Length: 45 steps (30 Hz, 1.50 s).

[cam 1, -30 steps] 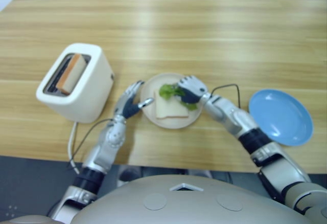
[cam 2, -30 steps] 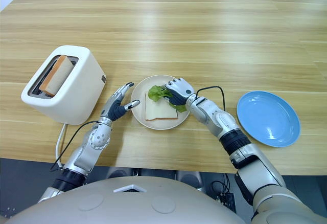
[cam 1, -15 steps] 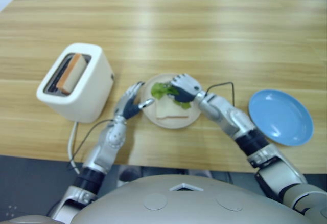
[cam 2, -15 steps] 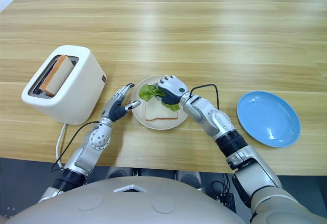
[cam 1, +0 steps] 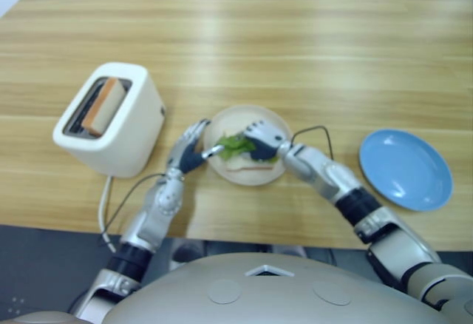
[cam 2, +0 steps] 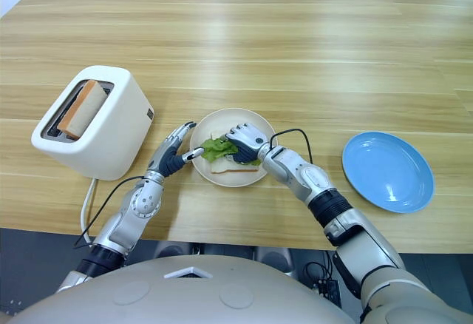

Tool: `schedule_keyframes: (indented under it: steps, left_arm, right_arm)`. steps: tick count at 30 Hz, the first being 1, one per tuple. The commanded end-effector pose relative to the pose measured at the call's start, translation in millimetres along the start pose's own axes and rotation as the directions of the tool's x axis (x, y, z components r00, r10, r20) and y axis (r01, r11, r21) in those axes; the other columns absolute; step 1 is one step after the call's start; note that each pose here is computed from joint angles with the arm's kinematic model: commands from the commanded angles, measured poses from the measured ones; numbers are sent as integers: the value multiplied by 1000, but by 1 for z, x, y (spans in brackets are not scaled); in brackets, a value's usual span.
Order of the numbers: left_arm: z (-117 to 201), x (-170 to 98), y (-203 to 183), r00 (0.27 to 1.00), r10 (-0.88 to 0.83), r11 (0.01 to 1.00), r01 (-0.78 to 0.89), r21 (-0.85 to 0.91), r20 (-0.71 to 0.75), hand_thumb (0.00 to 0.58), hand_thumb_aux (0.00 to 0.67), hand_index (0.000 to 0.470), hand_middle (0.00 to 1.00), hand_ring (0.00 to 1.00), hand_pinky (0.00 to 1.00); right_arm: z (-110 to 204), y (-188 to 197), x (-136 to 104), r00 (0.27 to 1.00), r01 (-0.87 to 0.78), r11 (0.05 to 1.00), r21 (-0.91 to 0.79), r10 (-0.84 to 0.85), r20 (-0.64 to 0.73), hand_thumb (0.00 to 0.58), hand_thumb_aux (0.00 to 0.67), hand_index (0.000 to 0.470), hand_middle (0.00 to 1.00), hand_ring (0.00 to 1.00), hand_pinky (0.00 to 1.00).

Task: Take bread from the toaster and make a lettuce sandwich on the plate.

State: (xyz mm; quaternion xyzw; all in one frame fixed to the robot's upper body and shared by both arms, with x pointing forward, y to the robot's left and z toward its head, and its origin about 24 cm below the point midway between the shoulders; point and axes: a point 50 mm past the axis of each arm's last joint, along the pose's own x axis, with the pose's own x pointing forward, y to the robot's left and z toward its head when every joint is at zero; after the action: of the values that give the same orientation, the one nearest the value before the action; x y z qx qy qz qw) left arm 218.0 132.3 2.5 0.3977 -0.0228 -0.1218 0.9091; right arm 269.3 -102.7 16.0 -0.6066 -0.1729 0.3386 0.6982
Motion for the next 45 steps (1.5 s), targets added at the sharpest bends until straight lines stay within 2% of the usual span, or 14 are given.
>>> schedule_keyframes:
  steps: [1, 17, 24, 33, 38, 41, 45]
  left_arm:
    - [-5, -3, -3, 999, -23, 1000, 23, 8, -26, 0, 0, 0, 0, 0, 0]
    - [-7, -4, -2, 999, -28, 1000, 28, 9, -31, 0, 0, 0, 0, 0, 0]
    - [-7, -4, -3, 999, -29, 1000, 29, 6, -33, 0, 0, 0, 0, 0, 0]
    - [0, -6, 4, 1000, -4, 1000, 4, 6, 4, 0, 0, 0, 0, 0, 0]
    - [43, -16, 53, 980, 85, 991, -64, -120, 178, 0, 0, 0, 0, 0, 0]
    - [77, -29, 102, 936, 136, 977, -71, -203, 326, 0, 0, 0, 0, 0, 0]
    - [98, -50, 168, 896, 196, 935, -49, -350, 399, 0, 0, 0, 0, 0, 0]
  right_arm:
    - [-6, 13, -6, 996, -83, 996, -37, 82, -32, 0, 0, 0, 0, 0, 0]
    - [-11, -33, -17, 997, 52, 985, -163, -59, -42, 0, 0, 0, 0, 0, 0]
    - [-29, -53, -19, 986, 97, 967, -235, -125, -108, 0, 0, 0, 0, 0, 0]
    - [-37, -63, -30, 968, 145, 954, -263, -192, -161, 0, 0, 0, 0, 0, 0]
    - [-37, -69, -45, 935, 269, 953, -140, -293, -199, 0, 0, 0, 0, 0, 0]
    - [-41, -64, -52, 907, 337, 941, -39, -336, -254, 0, 0, 0, 0, 0, 0]
    - [-42, -39, -56, 895, 344, 938, 34, -316, -315, 0, 0, 0, 0, 0, 0]
